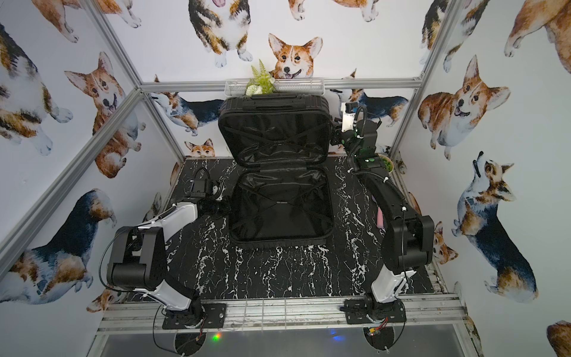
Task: Close the suitcase zippers
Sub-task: Close the suitcase at the center of the board.
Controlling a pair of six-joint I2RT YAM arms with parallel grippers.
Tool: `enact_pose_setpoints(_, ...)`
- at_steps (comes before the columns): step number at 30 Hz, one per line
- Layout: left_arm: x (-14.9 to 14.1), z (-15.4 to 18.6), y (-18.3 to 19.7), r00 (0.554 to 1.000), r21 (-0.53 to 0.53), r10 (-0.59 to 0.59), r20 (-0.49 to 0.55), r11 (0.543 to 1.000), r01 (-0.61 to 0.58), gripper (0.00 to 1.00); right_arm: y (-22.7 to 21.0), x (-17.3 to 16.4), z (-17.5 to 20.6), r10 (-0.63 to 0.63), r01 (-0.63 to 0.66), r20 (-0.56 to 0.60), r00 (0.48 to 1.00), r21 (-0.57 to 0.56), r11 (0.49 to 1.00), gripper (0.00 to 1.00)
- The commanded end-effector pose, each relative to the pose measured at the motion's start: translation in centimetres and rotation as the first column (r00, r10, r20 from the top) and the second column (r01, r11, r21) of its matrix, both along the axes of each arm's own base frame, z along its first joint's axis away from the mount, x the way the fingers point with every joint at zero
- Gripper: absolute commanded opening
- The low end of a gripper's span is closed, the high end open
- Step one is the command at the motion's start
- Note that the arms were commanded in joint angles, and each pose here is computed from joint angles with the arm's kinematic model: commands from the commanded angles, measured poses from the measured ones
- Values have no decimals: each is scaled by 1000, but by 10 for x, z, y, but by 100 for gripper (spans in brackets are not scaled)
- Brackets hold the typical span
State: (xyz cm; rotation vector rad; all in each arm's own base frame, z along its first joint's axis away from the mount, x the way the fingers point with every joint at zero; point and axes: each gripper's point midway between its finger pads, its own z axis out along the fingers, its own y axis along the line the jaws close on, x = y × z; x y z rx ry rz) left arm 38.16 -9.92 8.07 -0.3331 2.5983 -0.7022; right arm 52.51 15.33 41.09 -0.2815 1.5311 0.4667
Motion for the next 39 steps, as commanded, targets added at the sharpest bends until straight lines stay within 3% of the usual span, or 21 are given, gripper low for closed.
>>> enact_pose_setpoints(1,-4,-1,-8,999,-56,0,-42,998,-2,4,6,1,-2,24,-23,11,1000,-35,999,24)
enact_pose_setpoints(10,-2,4,-10,1000,-71,-5,-31,997,3,4,13,-21,-10,89,-89,3,996,-56,994,0)
enact_pose_setpoints(20,6,22,-9,1000,-53,-17,9,998,18,10,5,-63,-27,88,-86,-74,993,21,996,0)
enact_pose_setpoints(25,8,37,-7,999,-30,-24,28,999,25,19,-6,-93,-48,46,-37,-125,991,73,997,0)
enact_pose_setpoints(33,3,70,9,994,64,-6,109,998,-1,36,-25,-127,-98,-49,74,-227,973,103,992,0)
enact_pose_setpoints(39,-10,76,29,992,169,30,126,984,-51,39,-34,-149,-135,-88,132,-303,949,129,983,0)
